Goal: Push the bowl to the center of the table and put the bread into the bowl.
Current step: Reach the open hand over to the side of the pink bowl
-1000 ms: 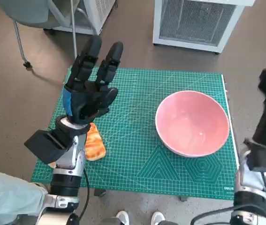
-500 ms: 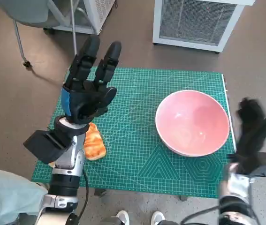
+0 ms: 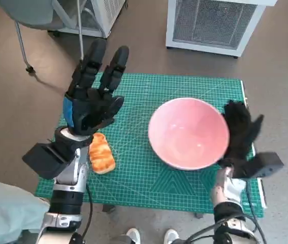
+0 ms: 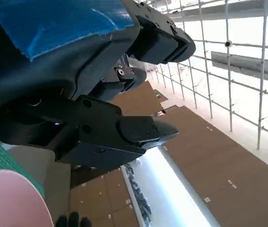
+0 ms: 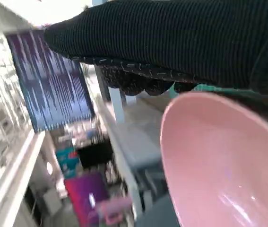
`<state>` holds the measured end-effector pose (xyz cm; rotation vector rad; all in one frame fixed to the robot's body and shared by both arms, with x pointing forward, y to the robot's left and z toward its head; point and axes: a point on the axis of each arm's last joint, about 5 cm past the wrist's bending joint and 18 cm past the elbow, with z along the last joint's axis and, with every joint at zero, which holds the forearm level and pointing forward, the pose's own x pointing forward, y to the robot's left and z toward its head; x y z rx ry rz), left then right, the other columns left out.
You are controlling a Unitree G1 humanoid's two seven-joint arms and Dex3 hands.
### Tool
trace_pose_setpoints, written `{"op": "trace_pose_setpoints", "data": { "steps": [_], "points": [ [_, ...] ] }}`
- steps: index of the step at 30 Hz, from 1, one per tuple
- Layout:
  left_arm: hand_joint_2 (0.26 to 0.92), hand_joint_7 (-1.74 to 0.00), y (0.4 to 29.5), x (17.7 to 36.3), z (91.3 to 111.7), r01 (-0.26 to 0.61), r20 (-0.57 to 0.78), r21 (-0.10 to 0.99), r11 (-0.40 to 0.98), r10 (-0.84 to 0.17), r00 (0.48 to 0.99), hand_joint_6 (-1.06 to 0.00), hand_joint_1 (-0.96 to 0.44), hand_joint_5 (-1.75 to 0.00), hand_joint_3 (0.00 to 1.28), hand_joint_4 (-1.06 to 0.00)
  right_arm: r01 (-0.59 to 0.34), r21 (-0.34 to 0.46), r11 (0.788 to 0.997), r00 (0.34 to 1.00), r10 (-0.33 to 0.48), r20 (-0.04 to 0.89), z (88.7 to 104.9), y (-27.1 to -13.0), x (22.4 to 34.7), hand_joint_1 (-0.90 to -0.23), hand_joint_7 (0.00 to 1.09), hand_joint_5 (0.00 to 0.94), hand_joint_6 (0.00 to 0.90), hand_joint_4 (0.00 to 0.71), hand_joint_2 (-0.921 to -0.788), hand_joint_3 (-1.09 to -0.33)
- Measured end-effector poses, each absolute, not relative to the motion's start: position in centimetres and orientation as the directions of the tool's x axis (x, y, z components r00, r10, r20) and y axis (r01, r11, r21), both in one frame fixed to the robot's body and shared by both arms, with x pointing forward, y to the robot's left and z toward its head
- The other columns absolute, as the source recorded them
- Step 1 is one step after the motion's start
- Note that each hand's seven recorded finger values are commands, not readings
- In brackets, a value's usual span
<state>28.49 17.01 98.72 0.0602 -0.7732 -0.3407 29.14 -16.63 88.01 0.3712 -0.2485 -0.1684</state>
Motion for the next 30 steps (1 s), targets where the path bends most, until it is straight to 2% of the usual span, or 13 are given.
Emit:
{"op": "trace_pose_setpoints", "data": {
  "steps": [9, 17, 24, 30],
  "points": [
    [0.921, -0.01, 17.3, 28.1, 98.7, 0.267, 0.672, 0.172, 0.948, -0.311, 0.672, -0.44, -0.01, 0.0, 0.26, -0.31, 0.052, 0.416, 0.908, 0.967, -0.15, 0.208, 89.7, -15.5, 30.9, -0.482, 0.51, 0.001, 0.099, 0.261, -0.921, -0.834],
    [0.921, -0.01, 17.5, 27.8, 98.7, 0.256, 0.674, 0.168, 0.952, -0.3, 0.674, -0.44, -0.02, 0.0, 0.25, -0.3, 0.004, 0.443, 0.897, 0.972, -0.107, 0.208, 90.9, -14.1, 31.8, -0.461, 0.48, 0.007, 0.105, 0.276, -0.921, -0.825],
    [0.921, 0.0, 17.7, 27.7, 98.6, 0.247, 0.674, 0.168, 0.954, -0.294, 0.678, -0.44, -0.03, 0.0, 0.25, -0.3, -0.017, 0.421, 0.907, 0.976, -0.076, 0.204, 91.3, -13.6, 32.1, -0.459, 0.46, 0.001, 0.108, 0.267, -0.921, -0.834],
    [0.921, 0.0, 18.2, 27.5, 98.6, 0.232, 0.673, 0.18, 0.956, -0.291, 0.68, -0.44, -0.03, 0.0, 0.25, -0.3, -0.02, 0.384, 0.923, 0.974, -0.069, 0.218, 91.6, -13.8, 32.3, -0.46, 0.45, 0.0, 0.105, 0.262, -0.921, -0.839]
  ]
}}
